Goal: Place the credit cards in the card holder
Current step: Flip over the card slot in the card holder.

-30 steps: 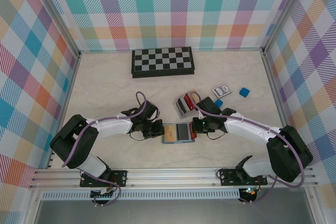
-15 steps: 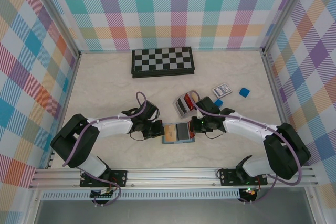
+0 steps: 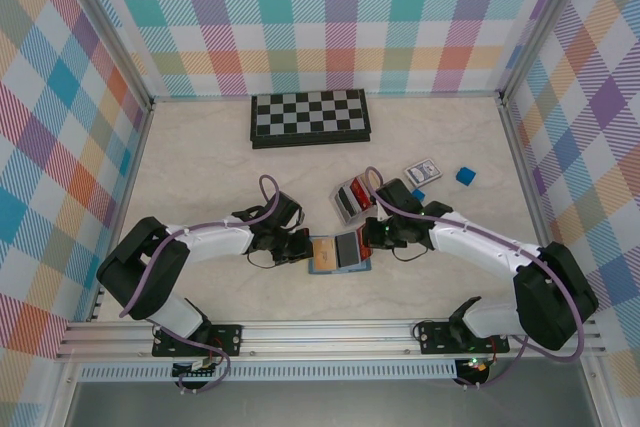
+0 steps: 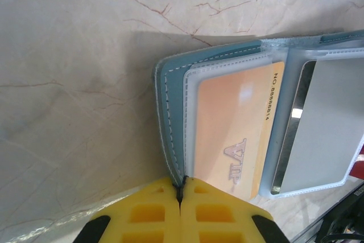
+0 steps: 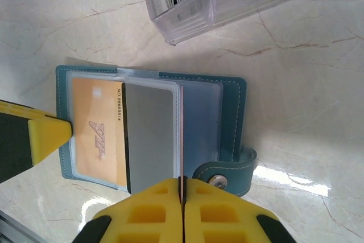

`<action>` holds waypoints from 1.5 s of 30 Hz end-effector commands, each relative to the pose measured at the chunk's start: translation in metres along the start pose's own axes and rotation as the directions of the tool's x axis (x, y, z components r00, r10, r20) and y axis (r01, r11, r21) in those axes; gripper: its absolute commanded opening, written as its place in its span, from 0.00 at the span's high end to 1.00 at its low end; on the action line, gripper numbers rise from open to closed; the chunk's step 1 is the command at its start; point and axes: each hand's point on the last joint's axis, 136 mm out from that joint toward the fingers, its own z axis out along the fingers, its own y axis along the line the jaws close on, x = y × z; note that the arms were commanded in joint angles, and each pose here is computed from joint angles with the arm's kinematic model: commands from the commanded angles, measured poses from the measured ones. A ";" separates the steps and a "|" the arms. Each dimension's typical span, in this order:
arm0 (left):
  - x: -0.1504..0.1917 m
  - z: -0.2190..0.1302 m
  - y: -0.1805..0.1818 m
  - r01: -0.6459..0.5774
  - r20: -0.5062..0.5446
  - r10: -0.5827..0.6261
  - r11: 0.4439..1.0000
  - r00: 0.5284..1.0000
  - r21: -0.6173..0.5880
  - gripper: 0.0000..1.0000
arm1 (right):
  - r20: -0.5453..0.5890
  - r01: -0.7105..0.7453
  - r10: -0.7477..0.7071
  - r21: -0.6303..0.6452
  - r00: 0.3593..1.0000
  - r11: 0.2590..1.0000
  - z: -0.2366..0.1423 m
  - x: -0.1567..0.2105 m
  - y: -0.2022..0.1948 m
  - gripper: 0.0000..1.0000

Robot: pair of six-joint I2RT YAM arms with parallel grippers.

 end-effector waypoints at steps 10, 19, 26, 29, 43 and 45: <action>0.000 0.001 -0.006 -0.027 0.003 0.027 1.000 1.000 0.014 0.96 | -0.029 -0.009 0.003 -0.223 1.000 0.975 -0.007 -0.011 0.052 0.93; 0.001 -0.001 -0.004 -0.028 0.008 0.028 1.000 1.000 0.012 0.97 | -0.059 -0.007 -0.006 -0.230 0.998 0.973 0.000 -0.008 0.053 0.93; 0.001 -0.001 -0.006 -0.028 0.010 0.028 0.999 1.000 0.015 0.97 | -0.092 -0.012 -0.011 -0.237 0.996 0.972 0.007 -0.007 0.055 0.93; 0.001 -0.002 -0.005 -0.030 0.011 0.030 0.999 1.000 0.013 0.97 | -0.080 -0.022 0.008 -0.181 0.997 0.983 0.008 -0.008 0.046 0.93; 0.002 -0.012 0.012 -0.018 0.051 0.021 0.998 0.998 -0.059 0.87 | 0.121 -0.019 0.019 -0.008 0.993 1.000 -0.037 -0.027 0.010 0.92; 0.002 -0.015 0.014 -0.015 0.063 0.019 0.998 0.998 -0.067 0.83 | 0.081 -0.026 0.038 -0.138 0.996 0.990 -0.030 -0.023 0.032 0.92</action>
